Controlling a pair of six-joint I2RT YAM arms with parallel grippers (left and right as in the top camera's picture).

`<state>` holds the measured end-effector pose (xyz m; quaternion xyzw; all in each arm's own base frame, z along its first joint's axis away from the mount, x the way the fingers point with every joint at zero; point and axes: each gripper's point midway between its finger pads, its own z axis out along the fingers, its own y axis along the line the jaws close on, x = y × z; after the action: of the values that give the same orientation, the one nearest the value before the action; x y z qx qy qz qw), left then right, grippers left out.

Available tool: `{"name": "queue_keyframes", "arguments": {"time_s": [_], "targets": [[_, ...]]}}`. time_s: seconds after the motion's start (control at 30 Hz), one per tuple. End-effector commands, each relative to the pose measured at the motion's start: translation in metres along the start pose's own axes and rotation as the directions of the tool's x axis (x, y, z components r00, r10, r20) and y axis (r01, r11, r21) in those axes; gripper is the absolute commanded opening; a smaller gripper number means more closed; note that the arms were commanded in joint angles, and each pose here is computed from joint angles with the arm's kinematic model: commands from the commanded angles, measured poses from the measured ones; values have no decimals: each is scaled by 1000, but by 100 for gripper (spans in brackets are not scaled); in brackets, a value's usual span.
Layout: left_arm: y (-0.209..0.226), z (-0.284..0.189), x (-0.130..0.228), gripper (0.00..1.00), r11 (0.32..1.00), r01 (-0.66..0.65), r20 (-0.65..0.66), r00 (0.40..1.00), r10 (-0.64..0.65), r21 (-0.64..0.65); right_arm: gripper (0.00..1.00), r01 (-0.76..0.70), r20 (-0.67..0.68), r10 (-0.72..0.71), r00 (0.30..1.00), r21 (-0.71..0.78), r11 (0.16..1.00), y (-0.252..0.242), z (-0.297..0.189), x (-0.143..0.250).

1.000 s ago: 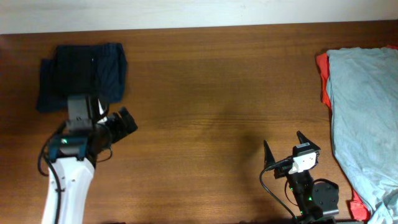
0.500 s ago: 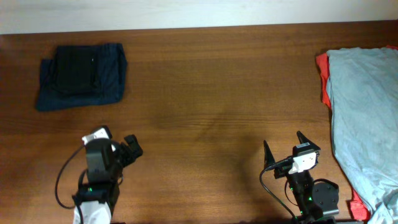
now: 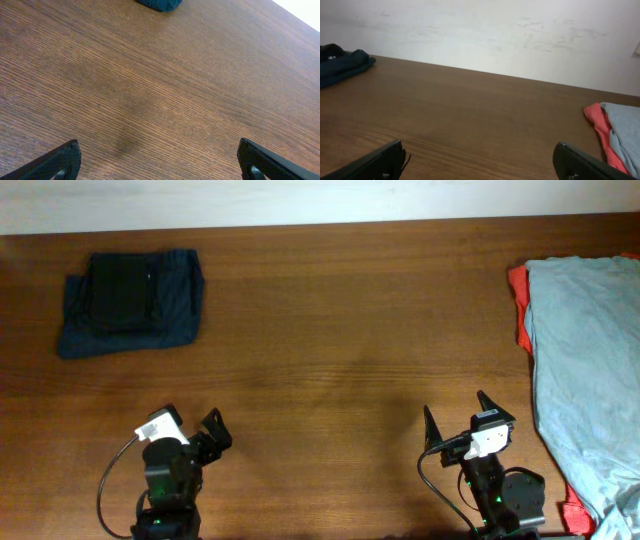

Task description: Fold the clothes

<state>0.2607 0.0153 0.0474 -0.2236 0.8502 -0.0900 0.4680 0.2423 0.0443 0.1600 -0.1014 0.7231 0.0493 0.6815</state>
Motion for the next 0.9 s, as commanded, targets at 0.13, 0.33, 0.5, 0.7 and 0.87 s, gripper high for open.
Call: {"name": "queue_keyframes", "arguments": {"time_s": [0.13,0.33,0.5,0.7,0.87], "targets": [[3,-3,1,99,1000,-3,32,999,3,-2,99,-12,-1,12,1000,16,1000,-3,0,2],[4,-9,-5,99,1000,-9,73,997,9,-1,99,-12,-1,12,1000,16,1000,-3,0,2],[1,-13,-10,99,993,-121,99,988,120,1,99,-12,-1,12,1000,16,1000,-3,0,2],[4,-23,-10,99,983,-184,113,976,185,-17,99,-12,-1,12,1000,16,1000,-3,0,2],[-11,-39,-38,99,962,-272,257,931,261,9,99,-12,-1,12,1000,16,1000,-3,0,2]]}}
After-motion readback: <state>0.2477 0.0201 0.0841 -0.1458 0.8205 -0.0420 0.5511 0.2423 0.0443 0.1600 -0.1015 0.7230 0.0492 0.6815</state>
